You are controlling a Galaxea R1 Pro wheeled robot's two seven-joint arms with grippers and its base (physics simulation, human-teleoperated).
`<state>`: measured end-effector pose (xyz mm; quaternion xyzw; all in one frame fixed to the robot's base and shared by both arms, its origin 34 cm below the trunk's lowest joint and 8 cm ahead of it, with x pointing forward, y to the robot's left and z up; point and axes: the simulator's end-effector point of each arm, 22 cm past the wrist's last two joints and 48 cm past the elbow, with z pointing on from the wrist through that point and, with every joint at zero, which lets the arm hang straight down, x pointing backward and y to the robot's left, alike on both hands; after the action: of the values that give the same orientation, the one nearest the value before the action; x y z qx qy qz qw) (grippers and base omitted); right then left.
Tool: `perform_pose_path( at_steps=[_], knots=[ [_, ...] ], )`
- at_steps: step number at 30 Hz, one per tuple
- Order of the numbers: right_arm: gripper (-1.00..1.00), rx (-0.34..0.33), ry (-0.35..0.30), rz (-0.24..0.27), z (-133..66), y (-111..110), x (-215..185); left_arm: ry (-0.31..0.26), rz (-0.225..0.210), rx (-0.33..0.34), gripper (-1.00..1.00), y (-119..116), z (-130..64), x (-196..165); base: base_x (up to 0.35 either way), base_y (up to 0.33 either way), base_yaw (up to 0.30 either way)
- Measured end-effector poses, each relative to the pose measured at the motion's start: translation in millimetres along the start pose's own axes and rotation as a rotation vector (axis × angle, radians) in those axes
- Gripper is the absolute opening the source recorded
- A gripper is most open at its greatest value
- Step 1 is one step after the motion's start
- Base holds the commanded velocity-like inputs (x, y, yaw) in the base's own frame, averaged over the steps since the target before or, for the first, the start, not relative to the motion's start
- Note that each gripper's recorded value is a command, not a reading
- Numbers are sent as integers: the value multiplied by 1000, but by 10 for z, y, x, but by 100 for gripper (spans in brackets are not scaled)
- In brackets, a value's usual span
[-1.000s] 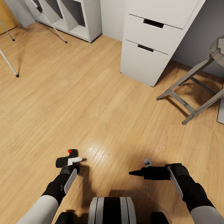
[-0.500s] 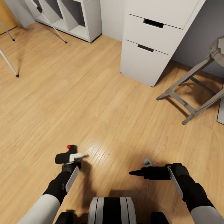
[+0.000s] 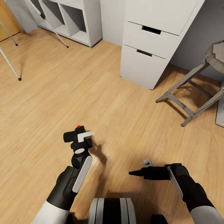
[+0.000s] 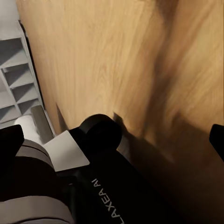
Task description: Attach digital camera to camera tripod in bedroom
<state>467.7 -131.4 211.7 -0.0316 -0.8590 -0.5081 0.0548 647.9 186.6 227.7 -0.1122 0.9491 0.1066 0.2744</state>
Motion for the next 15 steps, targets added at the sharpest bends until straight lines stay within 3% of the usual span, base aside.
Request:
perform_pose_path(
  at_steps=[5, 10, 11, 13, 14, 15],
  knots=[
    [100, 1, -10, -18, -46, 76, -45, -6, -23, 19, -100, -16, -65, -81, 0, 0, 0],
    [100, 6, -21, -37, -89, 142, -88, 77, -133, 118, -100, -47, -60, 12, 0, 0, 0],
    [100, 7, -24, -41, -98, 153, -98, 107, -180, 173, -100, -32, -35, 31, 0, 0, 0],
    [100, 8, -29, -49, -120, 182, -118, 127, -233, 250, -100, -19, -28, -4, 0, 0, 0],
    [100, 10, -36, -52, -138, 190, -136, 147, -290, 347, -100, -30, -31, -47, 0, 0, 0],
    [100, 15, -54, -51, -182, 178, -176, 182, -420, 575, -100, -21, -116, -203, 0, 0, 0]
  ],
)
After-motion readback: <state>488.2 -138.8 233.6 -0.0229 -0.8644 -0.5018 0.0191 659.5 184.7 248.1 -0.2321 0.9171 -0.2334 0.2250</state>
